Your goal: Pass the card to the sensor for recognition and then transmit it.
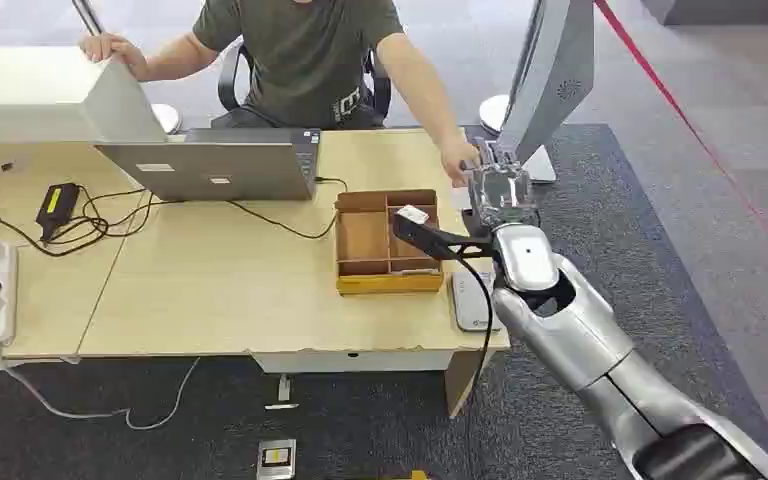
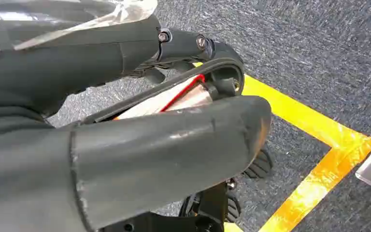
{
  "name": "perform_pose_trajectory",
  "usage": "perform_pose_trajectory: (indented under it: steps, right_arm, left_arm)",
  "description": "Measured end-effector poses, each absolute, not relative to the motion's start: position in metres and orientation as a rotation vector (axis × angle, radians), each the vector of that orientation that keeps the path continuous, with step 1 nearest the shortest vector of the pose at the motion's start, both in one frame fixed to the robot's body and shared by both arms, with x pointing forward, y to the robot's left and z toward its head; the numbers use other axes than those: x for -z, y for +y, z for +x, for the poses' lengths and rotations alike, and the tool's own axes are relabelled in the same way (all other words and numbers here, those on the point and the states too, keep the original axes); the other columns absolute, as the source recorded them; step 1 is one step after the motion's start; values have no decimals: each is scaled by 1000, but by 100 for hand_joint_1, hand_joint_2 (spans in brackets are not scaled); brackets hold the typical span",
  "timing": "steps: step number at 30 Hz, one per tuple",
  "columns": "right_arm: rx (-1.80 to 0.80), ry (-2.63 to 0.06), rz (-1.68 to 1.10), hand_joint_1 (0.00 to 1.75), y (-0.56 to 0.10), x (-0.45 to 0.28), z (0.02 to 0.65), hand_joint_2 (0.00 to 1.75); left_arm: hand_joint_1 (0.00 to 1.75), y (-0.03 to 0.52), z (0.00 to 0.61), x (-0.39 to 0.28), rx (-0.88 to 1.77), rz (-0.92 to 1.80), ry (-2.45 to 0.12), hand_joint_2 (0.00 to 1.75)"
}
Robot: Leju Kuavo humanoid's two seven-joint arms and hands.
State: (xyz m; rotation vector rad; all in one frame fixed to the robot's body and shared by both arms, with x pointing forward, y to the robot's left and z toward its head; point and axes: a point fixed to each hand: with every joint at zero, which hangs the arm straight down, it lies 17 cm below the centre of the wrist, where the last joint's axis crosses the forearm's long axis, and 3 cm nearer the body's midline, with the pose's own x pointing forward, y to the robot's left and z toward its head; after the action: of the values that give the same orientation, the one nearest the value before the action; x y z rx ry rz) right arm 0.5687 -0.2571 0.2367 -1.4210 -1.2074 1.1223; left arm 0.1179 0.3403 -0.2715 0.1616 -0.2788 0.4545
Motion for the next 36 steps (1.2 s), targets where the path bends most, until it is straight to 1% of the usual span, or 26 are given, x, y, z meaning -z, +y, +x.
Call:
perform_pose_trajectory:
  steps: [19, 36]
  right_arm:
    - [-1160, -1131, -1384, 175, -268, -209, 566, 175]
    - [-1188, -1156, -1332, 175, -253, -190, 562, 175]
  left_arm:
    - [0, 340, 117, 272, -462, 156, -277, 0]
    - [0, 340, 114, 273, -500, 171, -255, 0]
